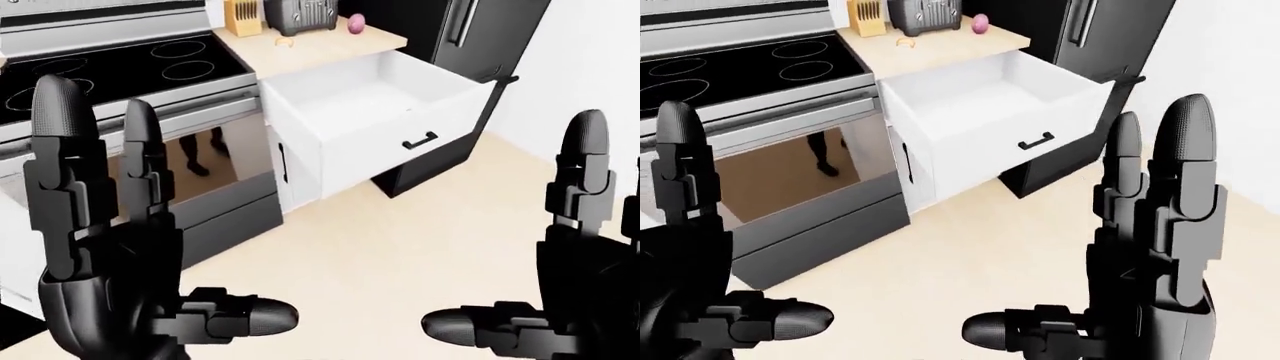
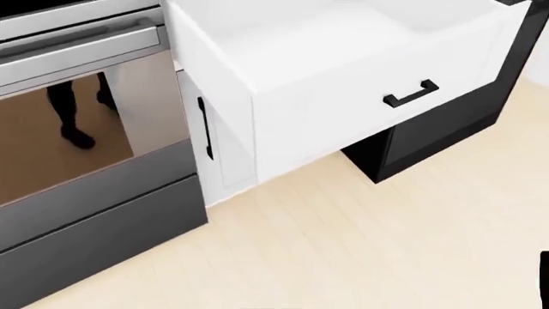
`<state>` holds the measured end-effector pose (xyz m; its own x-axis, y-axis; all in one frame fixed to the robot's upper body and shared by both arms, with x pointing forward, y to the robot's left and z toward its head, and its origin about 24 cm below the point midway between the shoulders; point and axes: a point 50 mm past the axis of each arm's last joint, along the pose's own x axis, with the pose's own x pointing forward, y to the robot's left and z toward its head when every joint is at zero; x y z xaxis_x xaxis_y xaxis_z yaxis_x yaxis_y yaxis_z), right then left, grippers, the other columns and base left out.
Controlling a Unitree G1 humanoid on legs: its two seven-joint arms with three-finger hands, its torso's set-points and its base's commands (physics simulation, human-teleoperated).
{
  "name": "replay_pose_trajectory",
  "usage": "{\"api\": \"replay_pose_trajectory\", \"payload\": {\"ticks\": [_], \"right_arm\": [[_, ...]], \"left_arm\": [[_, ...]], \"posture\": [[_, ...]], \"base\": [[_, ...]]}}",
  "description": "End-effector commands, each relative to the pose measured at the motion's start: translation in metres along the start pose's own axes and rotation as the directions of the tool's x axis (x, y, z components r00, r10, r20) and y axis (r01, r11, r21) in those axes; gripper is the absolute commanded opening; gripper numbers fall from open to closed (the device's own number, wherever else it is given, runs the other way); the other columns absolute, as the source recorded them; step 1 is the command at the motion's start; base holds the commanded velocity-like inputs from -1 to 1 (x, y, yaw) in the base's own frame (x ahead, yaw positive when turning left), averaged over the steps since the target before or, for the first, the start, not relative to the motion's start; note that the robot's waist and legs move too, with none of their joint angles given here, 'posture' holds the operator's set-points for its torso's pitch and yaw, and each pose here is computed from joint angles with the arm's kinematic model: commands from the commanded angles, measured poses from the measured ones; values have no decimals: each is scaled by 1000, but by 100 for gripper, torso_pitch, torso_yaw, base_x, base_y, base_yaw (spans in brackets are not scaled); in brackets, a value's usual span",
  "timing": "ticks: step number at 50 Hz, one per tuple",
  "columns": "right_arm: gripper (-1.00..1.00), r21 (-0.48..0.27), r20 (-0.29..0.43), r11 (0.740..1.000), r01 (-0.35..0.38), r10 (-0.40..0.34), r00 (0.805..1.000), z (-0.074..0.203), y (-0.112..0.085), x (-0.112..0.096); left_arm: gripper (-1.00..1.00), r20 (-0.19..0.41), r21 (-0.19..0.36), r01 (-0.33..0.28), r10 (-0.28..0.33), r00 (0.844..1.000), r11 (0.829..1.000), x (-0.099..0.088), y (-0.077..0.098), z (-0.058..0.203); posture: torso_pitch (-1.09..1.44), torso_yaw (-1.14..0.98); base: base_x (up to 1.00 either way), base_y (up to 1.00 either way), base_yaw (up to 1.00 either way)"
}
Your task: Close the right drawer.
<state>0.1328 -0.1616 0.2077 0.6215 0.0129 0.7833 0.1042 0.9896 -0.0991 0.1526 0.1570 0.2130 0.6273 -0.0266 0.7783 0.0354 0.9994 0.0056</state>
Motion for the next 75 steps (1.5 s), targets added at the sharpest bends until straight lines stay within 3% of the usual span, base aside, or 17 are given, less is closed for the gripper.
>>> {"api": "replay_pose_trajectory", "payload": {"ticks": [1, 75], "right_arm": [[100, -4, 70, 1000, 7, -6, 998, 11, -1, 2], [100, -9, 60, 1000, -6, 6, 998, 7, 0, -1]], "left_arm": [[100, 66, -3, 11, -11, 998, 1000, 2, -2, 9], [100, 59, -3, 16, -16, 998, 1000, 2, -3, 7]], "posture": [[0, 0], [0, 0]], "base": [[0, 0, -33], [0, 0, -33]]}}
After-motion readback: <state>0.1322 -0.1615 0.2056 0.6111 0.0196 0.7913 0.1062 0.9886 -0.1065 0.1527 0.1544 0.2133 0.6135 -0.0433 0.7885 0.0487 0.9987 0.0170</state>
